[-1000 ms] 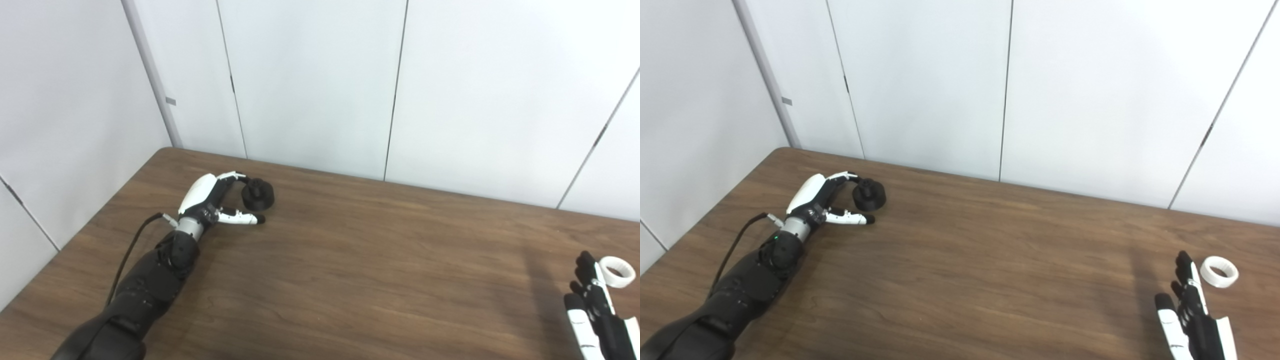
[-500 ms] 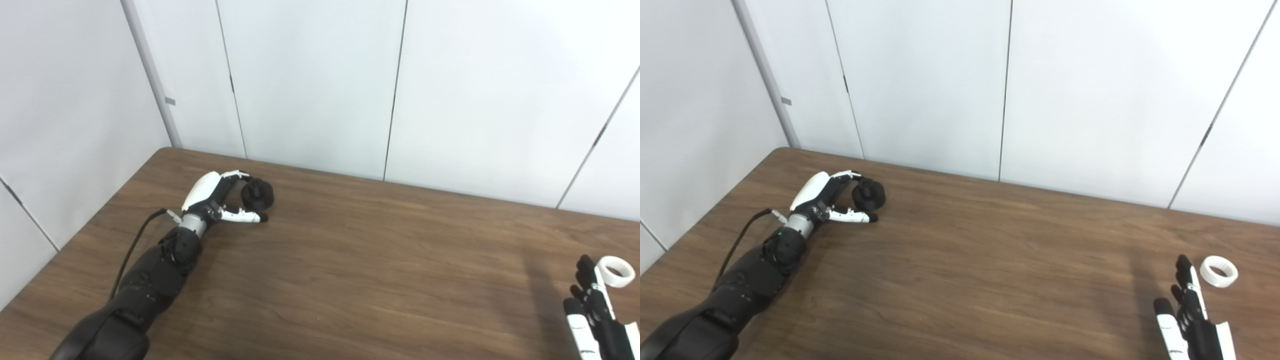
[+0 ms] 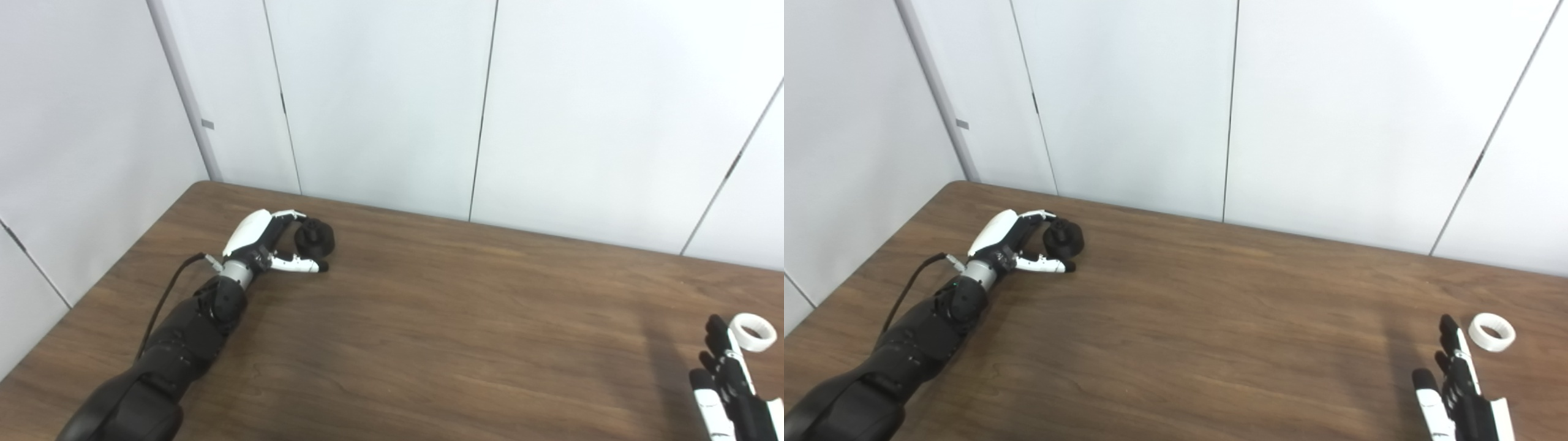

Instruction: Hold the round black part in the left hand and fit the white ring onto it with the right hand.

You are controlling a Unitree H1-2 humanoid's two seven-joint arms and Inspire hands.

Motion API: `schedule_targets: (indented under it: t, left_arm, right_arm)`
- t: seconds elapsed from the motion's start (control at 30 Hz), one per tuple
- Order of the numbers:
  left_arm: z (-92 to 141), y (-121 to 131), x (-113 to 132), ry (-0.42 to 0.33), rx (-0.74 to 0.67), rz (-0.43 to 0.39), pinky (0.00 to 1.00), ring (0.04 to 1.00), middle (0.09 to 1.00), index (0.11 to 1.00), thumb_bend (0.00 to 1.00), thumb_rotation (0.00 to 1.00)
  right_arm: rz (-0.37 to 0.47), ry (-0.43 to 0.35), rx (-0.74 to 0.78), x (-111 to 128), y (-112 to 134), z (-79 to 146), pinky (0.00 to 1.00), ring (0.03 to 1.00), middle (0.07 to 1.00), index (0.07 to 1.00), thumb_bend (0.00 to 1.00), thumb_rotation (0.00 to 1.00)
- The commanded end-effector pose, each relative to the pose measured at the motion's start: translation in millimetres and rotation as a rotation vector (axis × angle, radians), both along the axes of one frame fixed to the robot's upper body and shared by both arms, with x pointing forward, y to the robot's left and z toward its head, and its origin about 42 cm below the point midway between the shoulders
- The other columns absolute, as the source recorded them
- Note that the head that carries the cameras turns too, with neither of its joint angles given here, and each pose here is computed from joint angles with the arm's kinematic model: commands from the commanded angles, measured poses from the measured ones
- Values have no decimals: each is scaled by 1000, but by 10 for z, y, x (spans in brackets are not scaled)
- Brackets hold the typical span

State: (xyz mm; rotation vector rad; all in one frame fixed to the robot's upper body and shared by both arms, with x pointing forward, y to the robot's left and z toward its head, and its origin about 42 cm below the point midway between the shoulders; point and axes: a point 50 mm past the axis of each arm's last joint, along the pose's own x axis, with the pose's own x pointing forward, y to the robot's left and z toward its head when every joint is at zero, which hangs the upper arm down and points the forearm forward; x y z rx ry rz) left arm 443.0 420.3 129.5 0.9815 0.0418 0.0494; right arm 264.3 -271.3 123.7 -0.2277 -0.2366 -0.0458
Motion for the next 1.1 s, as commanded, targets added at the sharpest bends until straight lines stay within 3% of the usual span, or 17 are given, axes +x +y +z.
schedule_targets:
  t: [0.0, 1.07]
  left_arm:
    - [-103, 81, -60, 95, 28, 5, 940, 940, 894, 762, 938, 249]
    - [-104, 124, -87, 123, 48, 4, 976, 942, 872, 739, 918, 256]
  right_arm:
    - [-4, 4, 30, -72, 6, -51, 986, 1000, 989, 965, 409, 828]
    - [0, -7, 9, -65, -4, -9, 1000, 1000, 984, 967, 430, 843]
